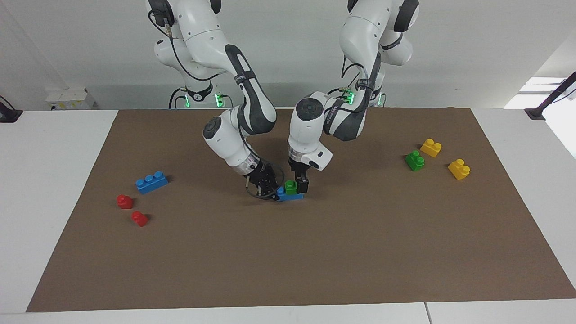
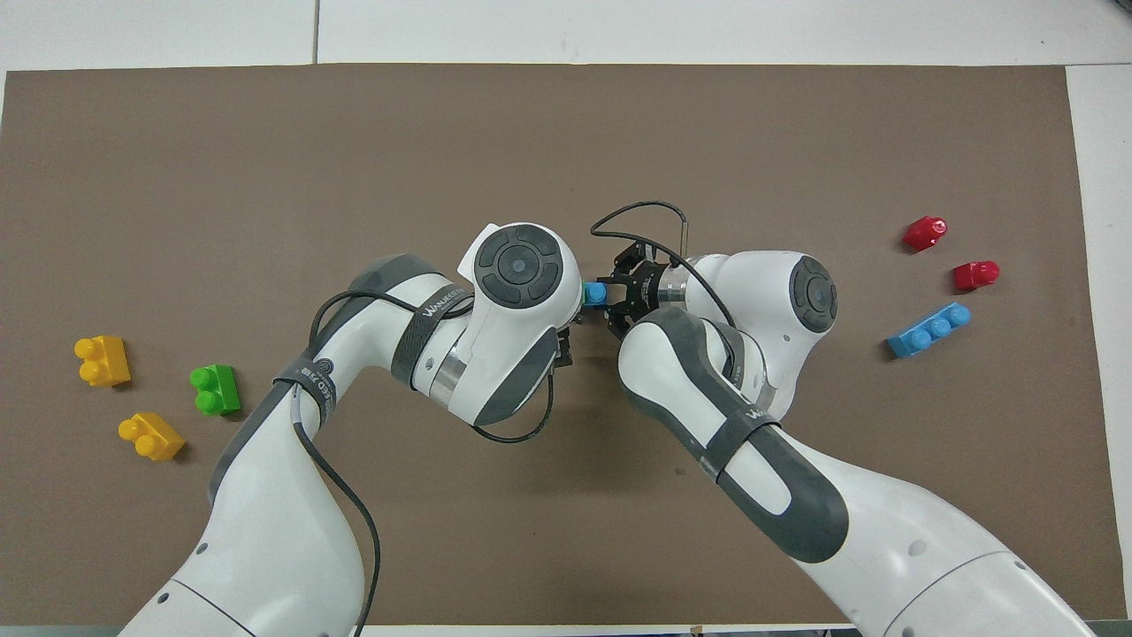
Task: Remove green block with left arm and hold with right
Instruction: 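Pull the green brick away with the left gripper while the right gripper pulls blue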
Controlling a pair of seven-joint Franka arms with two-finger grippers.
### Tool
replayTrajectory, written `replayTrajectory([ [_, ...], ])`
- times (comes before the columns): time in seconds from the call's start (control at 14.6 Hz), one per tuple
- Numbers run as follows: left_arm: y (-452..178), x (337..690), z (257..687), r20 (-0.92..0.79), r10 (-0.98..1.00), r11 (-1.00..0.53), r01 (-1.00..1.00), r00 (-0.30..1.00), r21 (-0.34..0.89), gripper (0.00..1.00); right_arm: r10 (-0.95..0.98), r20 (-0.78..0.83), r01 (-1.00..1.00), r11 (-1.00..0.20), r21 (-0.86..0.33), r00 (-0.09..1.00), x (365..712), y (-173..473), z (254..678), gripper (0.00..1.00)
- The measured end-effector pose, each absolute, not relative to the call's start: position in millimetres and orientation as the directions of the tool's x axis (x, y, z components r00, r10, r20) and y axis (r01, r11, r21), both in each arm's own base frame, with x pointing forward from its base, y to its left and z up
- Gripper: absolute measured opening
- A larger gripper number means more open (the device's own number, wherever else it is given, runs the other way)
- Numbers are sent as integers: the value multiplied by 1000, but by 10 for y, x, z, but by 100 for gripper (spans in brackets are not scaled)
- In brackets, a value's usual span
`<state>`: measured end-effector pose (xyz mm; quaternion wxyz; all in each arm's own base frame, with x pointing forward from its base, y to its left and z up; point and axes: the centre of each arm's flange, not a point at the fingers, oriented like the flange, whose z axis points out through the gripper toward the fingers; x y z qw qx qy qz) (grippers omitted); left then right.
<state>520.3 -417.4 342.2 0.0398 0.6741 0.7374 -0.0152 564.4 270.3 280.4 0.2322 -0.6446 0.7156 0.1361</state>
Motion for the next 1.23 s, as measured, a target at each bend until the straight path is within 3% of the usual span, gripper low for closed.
replayTrajectory([
  [0.14,-4175,5205,3425,-81,992,99,995,-96,32,100,-860,-508,-986,130,-105,-59,5640,2711,2804,35],
  [0.27,-4174,5208,3426,-78,991,107,994,-104,37,90,-861,-507,-986,121,-110,-49,5640,2712,2804,35],
  [0.41,-4174,5213,3429,-75,991,115,992,-111,45,90,-862,-506,-987,114,-115,-41,5640,2713,2805,35],
  [0.55,-4172,5221,3435,-75,991,117,992,-113,51,71,-862,-505,-987,109,-118,-35,5639,2714,2805,35],
  [0.68,-4168,5226,3438,-76,990,119,992,-115,52,70,-863,-505,-987,108,-118,-34,5639,2715,2805,35],
  [0.89,-4136,5294,3486,-85,989,125,989,-118,77,39,-863,-504,-987,99,-123,-24,5636,2718,2805,35],
  [0.96,-4135,5291,3489,-82,990,118,990,-112,78,35,-864,-503,-988,95,-125,-19,5638,2716,2805,35],
  [1.23,-4133,5291,3516,-84,990,118,990,-111,81,35,-864,-503,-987,93,-129,-16,5642,2715,2810,35],
])
